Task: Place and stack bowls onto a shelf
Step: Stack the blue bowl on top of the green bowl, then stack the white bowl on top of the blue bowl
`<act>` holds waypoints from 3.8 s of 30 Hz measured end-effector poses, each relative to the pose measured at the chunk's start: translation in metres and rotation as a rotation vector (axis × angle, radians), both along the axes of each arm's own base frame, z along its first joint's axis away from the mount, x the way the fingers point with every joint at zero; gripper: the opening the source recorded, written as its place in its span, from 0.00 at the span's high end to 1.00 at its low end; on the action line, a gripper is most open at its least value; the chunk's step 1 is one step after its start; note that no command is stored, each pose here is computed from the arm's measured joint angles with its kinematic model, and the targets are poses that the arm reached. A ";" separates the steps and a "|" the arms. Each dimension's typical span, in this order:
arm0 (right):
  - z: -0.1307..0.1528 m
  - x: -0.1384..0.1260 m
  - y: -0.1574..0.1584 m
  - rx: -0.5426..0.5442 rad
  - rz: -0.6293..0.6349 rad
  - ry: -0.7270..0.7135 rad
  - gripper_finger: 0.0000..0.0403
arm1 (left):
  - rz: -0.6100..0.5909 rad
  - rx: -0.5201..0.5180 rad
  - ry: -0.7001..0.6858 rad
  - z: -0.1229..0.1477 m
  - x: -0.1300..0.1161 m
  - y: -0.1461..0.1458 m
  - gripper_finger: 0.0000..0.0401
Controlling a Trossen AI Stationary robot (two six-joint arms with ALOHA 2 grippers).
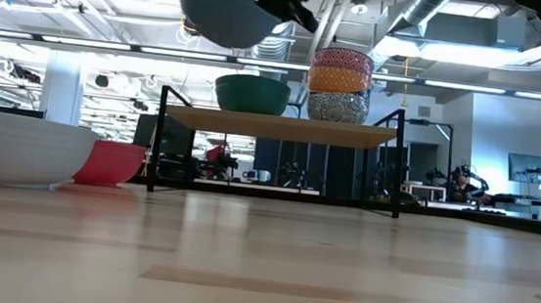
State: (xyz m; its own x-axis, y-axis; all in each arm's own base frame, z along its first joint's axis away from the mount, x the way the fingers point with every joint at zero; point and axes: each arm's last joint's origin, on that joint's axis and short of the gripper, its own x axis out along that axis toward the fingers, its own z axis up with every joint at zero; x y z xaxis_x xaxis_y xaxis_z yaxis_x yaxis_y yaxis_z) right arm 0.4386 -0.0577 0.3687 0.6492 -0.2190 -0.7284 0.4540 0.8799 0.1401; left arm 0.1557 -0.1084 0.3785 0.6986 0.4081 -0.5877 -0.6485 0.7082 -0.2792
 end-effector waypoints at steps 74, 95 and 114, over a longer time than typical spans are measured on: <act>0.017 -0.047 -0.188 -0.314 0.085 -0.157 0.58 | 0.360 -0.077 -0.043 0.000 0.061 0.081 0.53; 0.023 -0.037 -0.162 -0.205 0.215 -0.252 0.55 | 0.375 -0.029 -0.012 0.001 0.055 0.086 0.53; 0.025 0.016 -0.022 -0.182 0.545 -0.332 0.55 | 0.167 0.008 0.139 -0.007 0.016 0.033 0.53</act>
